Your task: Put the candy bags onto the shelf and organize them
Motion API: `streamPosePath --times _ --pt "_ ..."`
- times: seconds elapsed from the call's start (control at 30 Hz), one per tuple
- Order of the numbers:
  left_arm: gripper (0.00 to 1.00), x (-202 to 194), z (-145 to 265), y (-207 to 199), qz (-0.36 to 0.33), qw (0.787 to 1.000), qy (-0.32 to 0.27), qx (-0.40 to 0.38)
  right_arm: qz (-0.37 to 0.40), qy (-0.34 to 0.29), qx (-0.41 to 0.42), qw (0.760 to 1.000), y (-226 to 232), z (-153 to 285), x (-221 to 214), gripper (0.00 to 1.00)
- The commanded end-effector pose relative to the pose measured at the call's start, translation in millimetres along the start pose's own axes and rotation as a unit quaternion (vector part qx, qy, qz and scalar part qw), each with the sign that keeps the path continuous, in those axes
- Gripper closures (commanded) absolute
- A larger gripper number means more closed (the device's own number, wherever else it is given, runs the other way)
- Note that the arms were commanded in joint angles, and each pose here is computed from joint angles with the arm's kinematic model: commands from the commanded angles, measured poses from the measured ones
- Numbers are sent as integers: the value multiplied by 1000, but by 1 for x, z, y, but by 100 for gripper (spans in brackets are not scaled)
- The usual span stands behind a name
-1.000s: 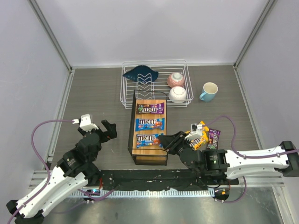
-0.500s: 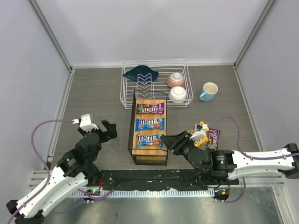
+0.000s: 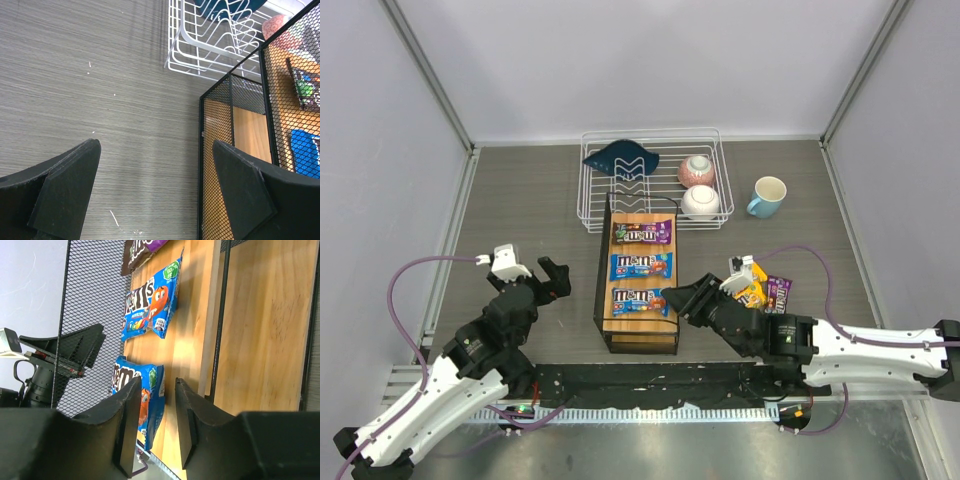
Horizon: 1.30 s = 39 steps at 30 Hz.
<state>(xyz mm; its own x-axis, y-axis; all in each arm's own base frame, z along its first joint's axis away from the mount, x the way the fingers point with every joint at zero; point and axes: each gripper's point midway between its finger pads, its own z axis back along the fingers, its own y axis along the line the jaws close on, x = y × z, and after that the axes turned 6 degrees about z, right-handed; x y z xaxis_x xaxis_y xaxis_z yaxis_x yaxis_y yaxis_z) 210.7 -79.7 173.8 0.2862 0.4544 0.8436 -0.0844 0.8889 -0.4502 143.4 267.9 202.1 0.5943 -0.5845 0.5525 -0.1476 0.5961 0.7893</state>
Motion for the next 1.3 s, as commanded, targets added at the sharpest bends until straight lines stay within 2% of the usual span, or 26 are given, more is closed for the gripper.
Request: streamPosePath --times 0.0,0.57,0.67,0.83,1.27 --pt "0 6 1 -2 8 1000 -8 1 -12 11 12 1000 2 0 -1 63" --pt "0 5 0 -1 6 1000 -8 4 -27 17 42 999 6 -2 0 81" --pt "0 5 1 -1 5 1000 -8 3 -29 15 43 999 5 -2 1 90" --pt "0 5 1 -1 5 1000 -8 4 -31 -1 41 999 1 -1 7 98" --pt "0 4 0 0 5 1000 -9 5 -37 -27 47 998 14 -4 20 99"
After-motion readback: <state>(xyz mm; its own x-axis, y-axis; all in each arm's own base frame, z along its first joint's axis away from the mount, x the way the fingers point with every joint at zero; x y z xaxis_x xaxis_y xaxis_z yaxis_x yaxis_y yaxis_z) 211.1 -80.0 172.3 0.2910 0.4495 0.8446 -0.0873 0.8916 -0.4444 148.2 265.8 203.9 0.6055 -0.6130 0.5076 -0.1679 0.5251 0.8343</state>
